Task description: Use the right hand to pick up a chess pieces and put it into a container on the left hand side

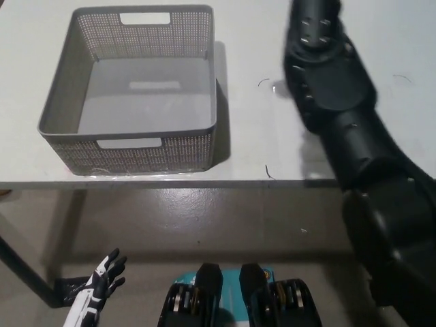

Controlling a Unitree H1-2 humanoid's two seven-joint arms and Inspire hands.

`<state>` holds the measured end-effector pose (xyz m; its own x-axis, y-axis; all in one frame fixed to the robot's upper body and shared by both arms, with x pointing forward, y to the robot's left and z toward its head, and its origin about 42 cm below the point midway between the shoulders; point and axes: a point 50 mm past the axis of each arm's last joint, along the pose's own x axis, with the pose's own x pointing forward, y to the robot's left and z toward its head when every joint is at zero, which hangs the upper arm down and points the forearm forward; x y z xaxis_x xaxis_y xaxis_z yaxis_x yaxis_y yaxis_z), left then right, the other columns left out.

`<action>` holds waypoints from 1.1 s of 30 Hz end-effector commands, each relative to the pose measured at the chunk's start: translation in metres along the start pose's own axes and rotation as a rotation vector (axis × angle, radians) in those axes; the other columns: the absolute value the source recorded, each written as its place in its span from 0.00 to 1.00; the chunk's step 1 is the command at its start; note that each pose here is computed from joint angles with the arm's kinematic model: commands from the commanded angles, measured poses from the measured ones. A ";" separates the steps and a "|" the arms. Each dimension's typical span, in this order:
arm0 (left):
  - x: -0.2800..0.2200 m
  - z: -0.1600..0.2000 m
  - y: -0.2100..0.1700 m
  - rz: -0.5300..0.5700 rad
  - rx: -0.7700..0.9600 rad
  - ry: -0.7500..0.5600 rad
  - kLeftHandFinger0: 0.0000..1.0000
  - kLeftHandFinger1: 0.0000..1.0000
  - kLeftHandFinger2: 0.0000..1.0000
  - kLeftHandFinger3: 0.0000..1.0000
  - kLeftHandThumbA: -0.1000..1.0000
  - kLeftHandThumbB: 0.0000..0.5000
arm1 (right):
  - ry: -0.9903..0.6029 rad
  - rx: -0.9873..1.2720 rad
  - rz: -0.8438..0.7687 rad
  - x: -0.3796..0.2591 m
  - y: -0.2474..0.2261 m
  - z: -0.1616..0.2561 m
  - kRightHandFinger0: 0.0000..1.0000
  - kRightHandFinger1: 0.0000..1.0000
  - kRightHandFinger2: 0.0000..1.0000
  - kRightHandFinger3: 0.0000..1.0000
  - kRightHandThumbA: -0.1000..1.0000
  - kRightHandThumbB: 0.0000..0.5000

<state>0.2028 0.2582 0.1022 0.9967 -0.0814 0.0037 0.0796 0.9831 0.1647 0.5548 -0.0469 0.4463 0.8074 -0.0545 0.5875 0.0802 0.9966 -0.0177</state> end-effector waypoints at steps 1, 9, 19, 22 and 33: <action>-0.003 0.002 0.001 -0.004 0.015 -0.032 1.00 1.00 1.00 1.00 1.00 0.56 | -0.103 0.018 0.076 0.008 0.056 0.063 0.11 0.30 0.75 0.77 0.00 0.30; -0.003 -0.001 -0.006 -0.027 0.003 -0.022 1.00 1.00 1.00 1.00 1.00 0.61 | -0.106 -0.087 0.249 -0.029 0.137 0.063 0.00 0.07 0.63 0.69 0.00 0.28; 0.001 0.009 -0.004 -0.047 0.024 -0.038 1.00 1.00 1.00 1.00 1.00 0.54 | 0.011 -0.196 0.356 -0.059 0.154 0.023 0.00 0.07 0.53 0.66 0.00 0.31; 0.004 0.010 -0.004 -0.046 0.010 -0.045 1.00 1.00 1.00 1.00 1.00 0.55 | 0.007 -0.303 0.379 -0.069 0.153 0.007 0.07 0.09 0.50 0.56 0.00 0.39; 0.011 0.014 -0.002 -0.073 0.015 -0.064 1.00 1.00 1.00 1.00 1.00 0.50 | 0.121 -0.458 0.415 -0.080 0.114 -0.050 0.00 0.22 0.66 0.66 0.00 0.21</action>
<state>0.2094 0.2516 0.1030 0.9921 -0.1254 0.0076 0.1224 0.9783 0.1670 0.5176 0.0797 0.3301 0.9028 0.2965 0.3114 -0.0901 0.8387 -0.5371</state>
